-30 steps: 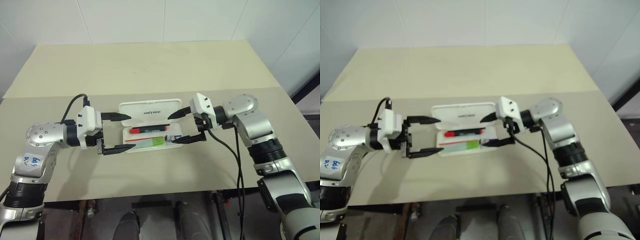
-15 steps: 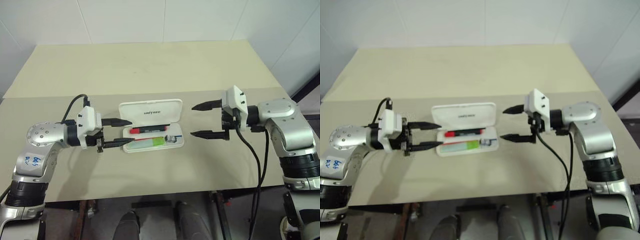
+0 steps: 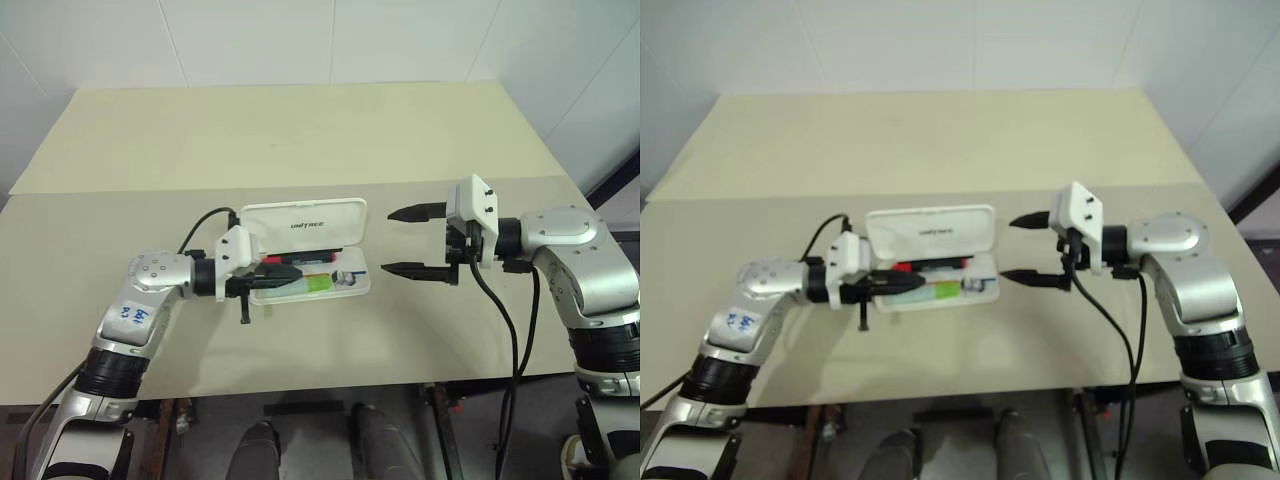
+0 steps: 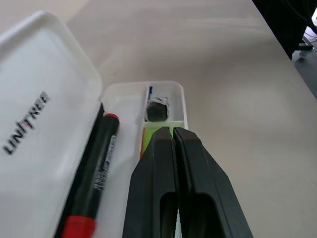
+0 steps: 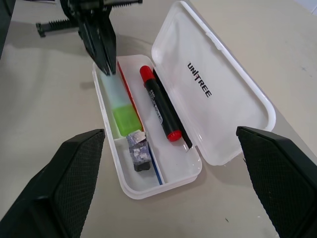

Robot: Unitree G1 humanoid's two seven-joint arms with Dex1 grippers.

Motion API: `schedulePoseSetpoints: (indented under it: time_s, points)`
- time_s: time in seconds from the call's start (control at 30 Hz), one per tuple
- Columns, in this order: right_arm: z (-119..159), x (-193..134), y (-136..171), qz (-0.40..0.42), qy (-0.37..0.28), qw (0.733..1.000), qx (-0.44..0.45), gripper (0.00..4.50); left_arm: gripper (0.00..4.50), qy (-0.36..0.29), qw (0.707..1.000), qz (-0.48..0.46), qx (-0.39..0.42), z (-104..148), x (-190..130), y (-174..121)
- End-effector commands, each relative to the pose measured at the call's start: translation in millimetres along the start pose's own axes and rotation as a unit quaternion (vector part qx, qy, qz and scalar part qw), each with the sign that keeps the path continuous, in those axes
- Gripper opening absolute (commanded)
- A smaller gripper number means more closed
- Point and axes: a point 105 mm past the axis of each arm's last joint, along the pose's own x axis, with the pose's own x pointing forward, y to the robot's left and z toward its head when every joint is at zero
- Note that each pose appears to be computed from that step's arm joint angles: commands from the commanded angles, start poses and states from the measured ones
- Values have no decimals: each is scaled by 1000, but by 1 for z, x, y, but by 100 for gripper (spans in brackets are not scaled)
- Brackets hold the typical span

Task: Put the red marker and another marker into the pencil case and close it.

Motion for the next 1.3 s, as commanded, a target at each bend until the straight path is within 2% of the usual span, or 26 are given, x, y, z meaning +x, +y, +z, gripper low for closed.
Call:
schedulePoseSetpoints:
  time_s: [0.03, 0.43, 1.3]
  points:
    - [14, -6, 1, -17, -18, 999, -20, 450, 3, 1, 1000, 3, 13, 7, 8, 3]
    - [16, -5, 6, -38, -29, 999, -16, 450, 3, 13, 1000, 8, 4, 10, 50, 10]
    - [20, -12, 13, -74, -35, 997, -13, 450, 3, 39, 998, -45, 15, 0, 80, 5]
